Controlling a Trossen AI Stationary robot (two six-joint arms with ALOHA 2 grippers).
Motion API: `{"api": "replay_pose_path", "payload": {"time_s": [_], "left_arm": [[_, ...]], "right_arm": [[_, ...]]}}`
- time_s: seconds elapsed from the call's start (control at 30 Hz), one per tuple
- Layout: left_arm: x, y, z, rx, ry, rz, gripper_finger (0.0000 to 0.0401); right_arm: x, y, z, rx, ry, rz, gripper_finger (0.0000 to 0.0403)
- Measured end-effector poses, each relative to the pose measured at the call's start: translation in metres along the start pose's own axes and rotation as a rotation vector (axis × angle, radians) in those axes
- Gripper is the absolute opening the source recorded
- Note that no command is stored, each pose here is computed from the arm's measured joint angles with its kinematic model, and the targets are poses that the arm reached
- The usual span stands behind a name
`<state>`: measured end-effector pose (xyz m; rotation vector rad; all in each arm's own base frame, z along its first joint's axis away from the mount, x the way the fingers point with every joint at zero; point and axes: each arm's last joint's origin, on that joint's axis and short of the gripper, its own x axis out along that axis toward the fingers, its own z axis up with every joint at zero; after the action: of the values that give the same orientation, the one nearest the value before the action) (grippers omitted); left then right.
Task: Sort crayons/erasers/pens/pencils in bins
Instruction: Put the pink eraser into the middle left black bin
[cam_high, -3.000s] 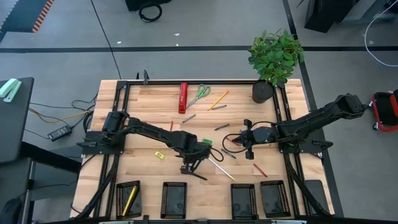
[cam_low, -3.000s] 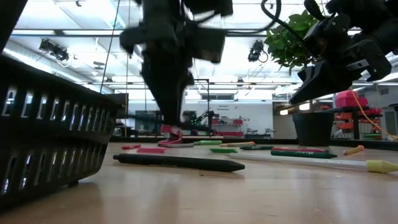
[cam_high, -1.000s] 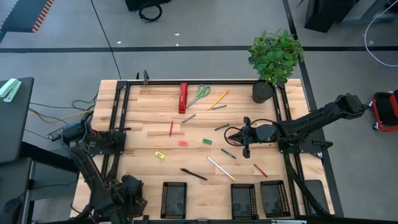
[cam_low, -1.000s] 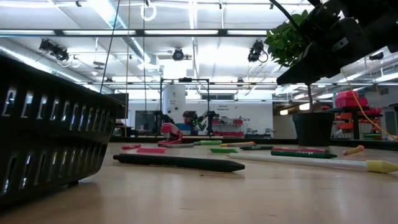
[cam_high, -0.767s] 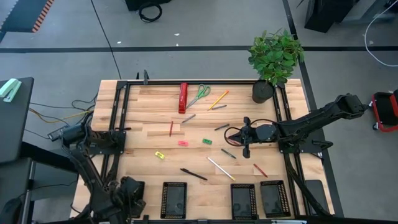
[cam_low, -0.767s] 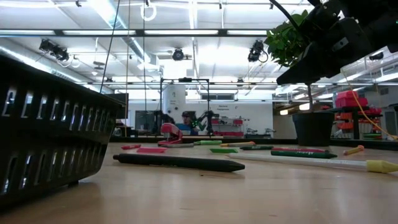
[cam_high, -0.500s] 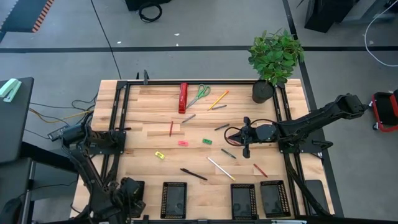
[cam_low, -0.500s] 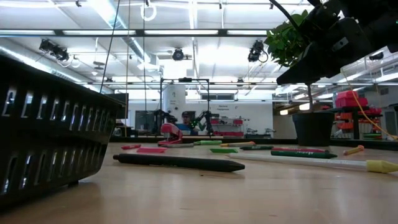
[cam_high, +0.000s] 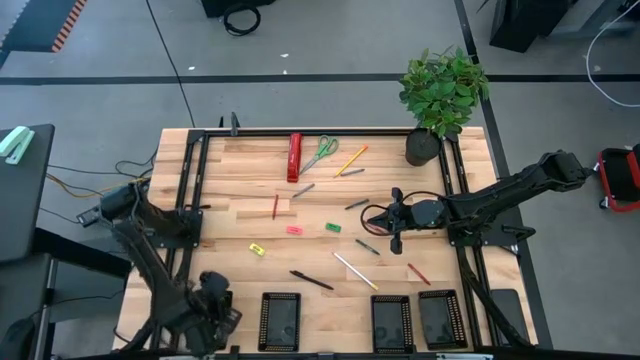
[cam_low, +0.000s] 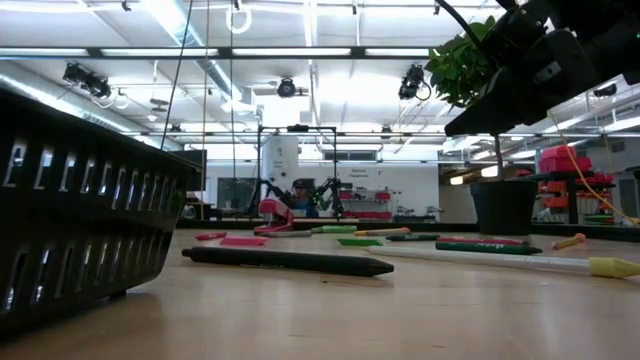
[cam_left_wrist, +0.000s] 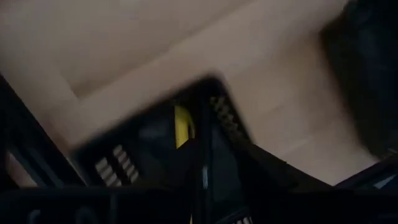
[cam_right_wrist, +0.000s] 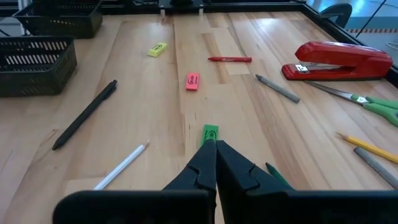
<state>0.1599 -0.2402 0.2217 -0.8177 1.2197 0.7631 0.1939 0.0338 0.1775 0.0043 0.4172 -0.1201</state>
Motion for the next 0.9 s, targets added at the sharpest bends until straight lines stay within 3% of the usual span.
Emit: {"api": "replay_pose_path", "payload": {"time_s": [0.3,0.53,0.67,0.9], "left_arm": [[-0.002,-0.046,0.087,0.401,-0.294,-0.220,0.0082],[0.012,-0.074,0.161,0.585,-0.348,-0.334,0.0069],[0.022,-0.073,0.184,0.669,-0.319,-0.303,0.0072],[0.038,-0.048,0.214,0.695,-0.225,-0.077,0.0090]], "right_arm": [[0.000,0.001,-0.001,-0.046,0.010,0.051,0.0011],[0.000,0.001,-0.003,-0.060,0.039,0.063,0.0011],[0.000,0.001,-0.007,-0.072,0.075,0.059,0.0011],[-0.001,0.000,-0.012,-0.085,0.123,0.053,0.0011]]}}
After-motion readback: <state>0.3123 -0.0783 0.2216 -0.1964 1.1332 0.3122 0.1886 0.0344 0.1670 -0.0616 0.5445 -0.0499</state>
